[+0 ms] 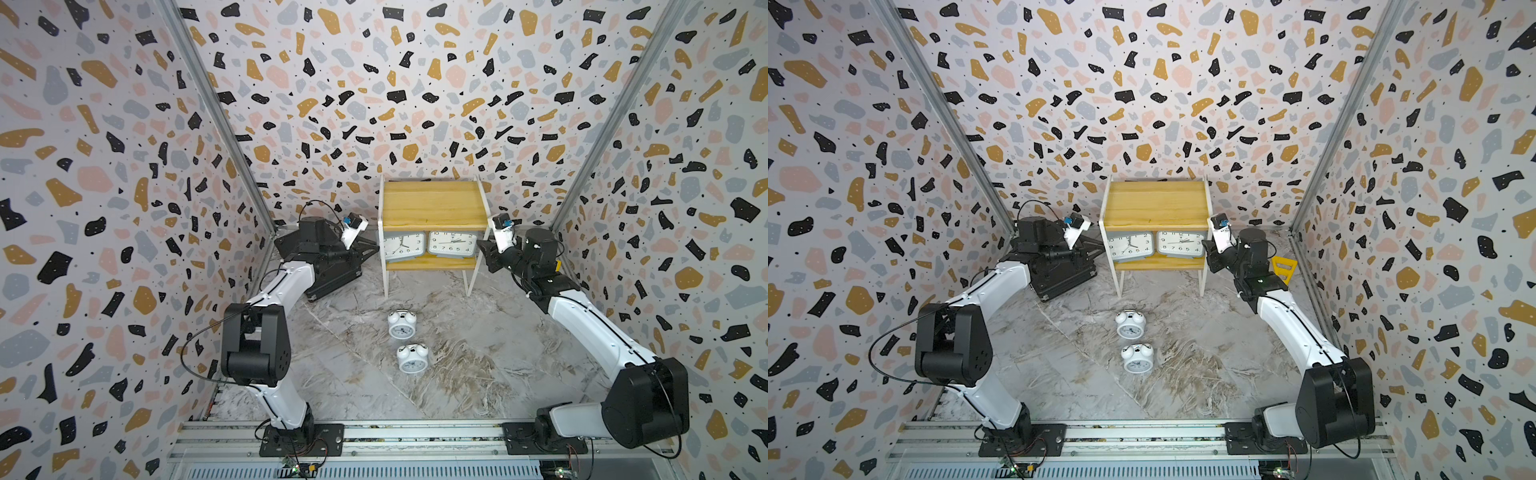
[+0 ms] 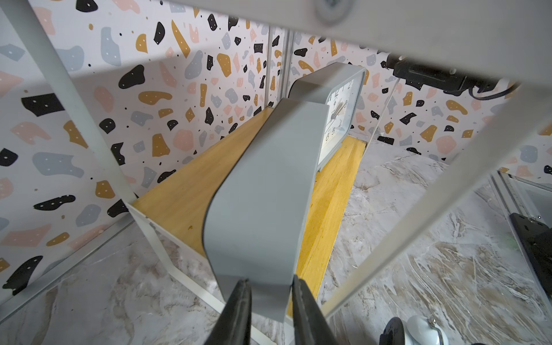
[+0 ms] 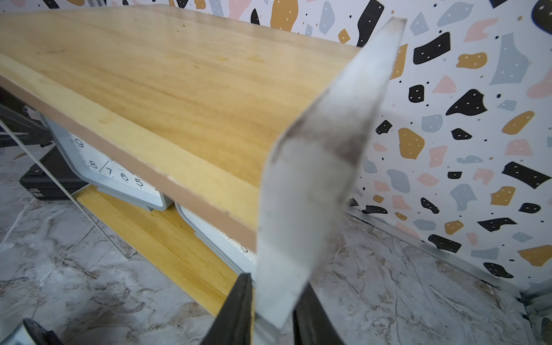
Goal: Place the alarm clocks on the shelf by style
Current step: Place the alarm on the shelf.
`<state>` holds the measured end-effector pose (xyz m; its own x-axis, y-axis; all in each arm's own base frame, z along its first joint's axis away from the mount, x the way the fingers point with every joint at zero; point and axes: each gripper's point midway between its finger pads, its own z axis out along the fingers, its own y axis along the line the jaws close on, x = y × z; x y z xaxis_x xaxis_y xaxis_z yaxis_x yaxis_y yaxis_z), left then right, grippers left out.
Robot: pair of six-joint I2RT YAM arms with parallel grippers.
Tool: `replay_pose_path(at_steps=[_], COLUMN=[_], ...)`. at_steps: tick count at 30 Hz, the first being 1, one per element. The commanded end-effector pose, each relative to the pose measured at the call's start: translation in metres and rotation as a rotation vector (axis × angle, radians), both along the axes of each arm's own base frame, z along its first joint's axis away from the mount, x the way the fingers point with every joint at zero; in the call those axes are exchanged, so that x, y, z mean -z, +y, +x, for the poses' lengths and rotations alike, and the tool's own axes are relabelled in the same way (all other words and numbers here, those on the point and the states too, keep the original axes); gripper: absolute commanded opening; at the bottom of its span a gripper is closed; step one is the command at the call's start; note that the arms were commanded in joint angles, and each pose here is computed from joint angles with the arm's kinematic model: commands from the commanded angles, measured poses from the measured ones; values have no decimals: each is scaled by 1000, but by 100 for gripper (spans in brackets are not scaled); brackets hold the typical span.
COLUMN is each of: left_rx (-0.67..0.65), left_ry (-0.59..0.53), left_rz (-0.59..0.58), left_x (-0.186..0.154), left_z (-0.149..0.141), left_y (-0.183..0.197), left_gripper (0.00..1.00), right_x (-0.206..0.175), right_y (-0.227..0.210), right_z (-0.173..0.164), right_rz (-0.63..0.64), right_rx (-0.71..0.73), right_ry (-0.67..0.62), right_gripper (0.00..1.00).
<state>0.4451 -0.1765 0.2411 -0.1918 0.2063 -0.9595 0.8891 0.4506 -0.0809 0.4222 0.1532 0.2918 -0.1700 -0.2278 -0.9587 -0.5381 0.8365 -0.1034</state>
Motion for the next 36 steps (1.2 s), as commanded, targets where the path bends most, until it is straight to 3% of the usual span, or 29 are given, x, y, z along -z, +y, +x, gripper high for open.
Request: replay_pose_path(at_steps=[1,36], left_rx=[19,94], left_ry=[-26,38], left_rz=[-31,-107], left_x=[-13,-13], left_z=[6,10], left_y=[-1,-19], left_gripper=[27,31], right_x=[-8,-1], right_y=[-2,-6], right_z=[-3,-6], right_rz=[-5,-32], right_rx=[2,13], right_ry=[-16,-7], right_gripper=[28,28])
